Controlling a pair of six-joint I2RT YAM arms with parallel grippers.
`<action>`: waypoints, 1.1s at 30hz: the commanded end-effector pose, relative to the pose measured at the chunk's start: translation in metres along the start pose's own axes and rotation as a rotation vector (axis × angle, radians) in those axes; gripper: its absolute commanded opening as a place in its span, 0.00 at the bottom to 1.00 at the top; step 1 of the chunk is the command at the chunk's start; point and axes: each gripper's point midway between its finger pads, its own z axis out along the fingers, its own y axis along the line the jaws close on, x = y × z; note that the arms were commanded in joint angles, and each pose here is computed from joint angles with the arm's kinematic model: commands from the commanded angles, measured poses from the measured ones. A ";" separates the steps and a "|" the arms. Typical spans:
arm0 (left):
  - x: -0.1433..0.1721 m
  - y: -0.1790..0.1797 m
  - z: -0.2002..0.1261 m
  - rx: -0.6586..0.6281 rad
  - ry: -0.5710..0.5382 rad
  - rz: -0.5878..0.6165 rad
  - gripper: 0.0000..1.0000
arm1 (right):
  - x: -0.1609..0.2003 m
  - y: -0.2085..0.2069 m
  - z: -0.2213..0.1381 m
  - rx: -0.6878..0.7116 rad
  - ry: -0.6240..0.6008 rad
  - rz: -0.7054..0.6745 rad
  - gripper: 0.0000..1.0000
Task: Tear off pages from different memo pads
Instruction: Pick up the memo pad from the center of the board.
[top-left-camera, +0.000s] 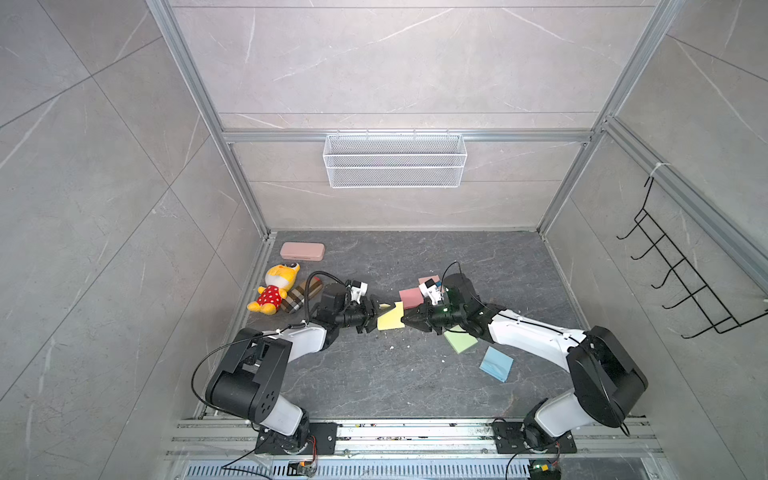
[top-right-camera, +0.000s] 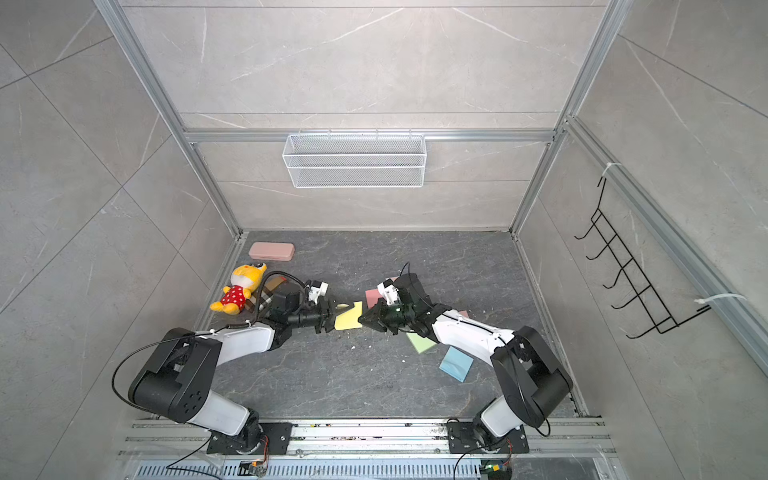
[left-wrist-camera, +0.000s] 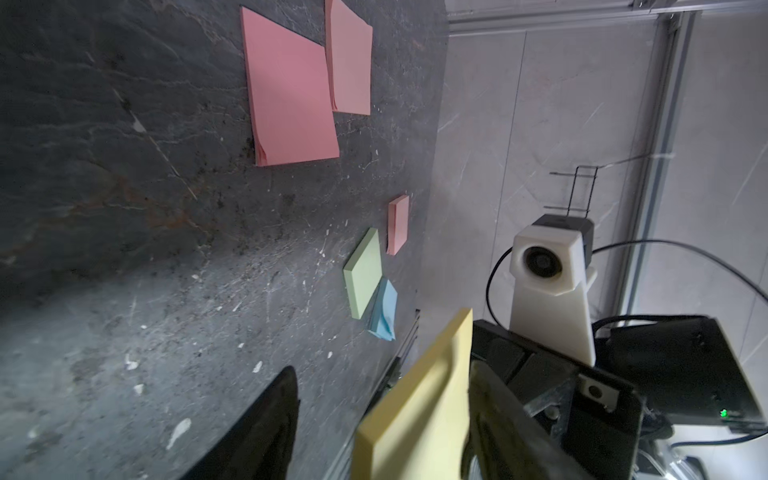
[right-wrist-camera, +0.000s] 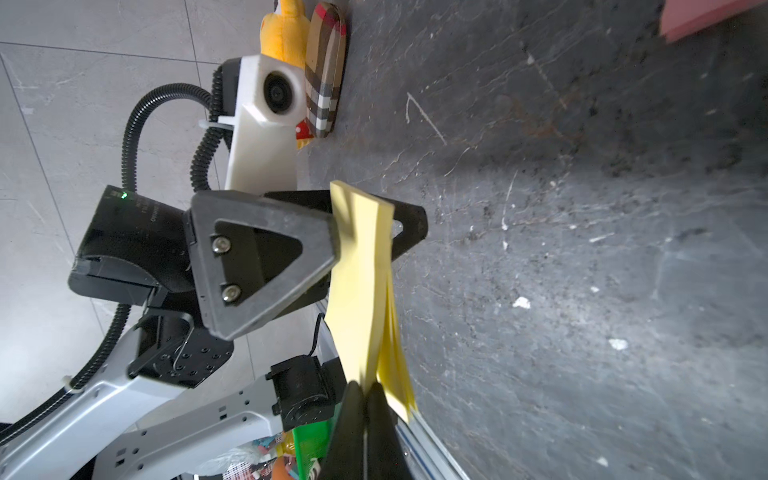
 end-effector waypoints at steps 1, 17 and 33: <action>-0.004 -0.032 -0.008 0.085 -0.002 0.072 0.50 | 0.011 0.009 -0.008 -0.036 0.034 0.002 0.00; -0.004 -0.044 -0.016 0.103 0.018 0.095 0.07 | 0.019 0.011 -0.014 -0.055 0.051 -0.008 0.00; -0.016 -0.025 -0.026 -0.057 0.012 -0.084 0.00 | 0.012 0.012 -0.049 0.390 -0.168 -0.613 0.44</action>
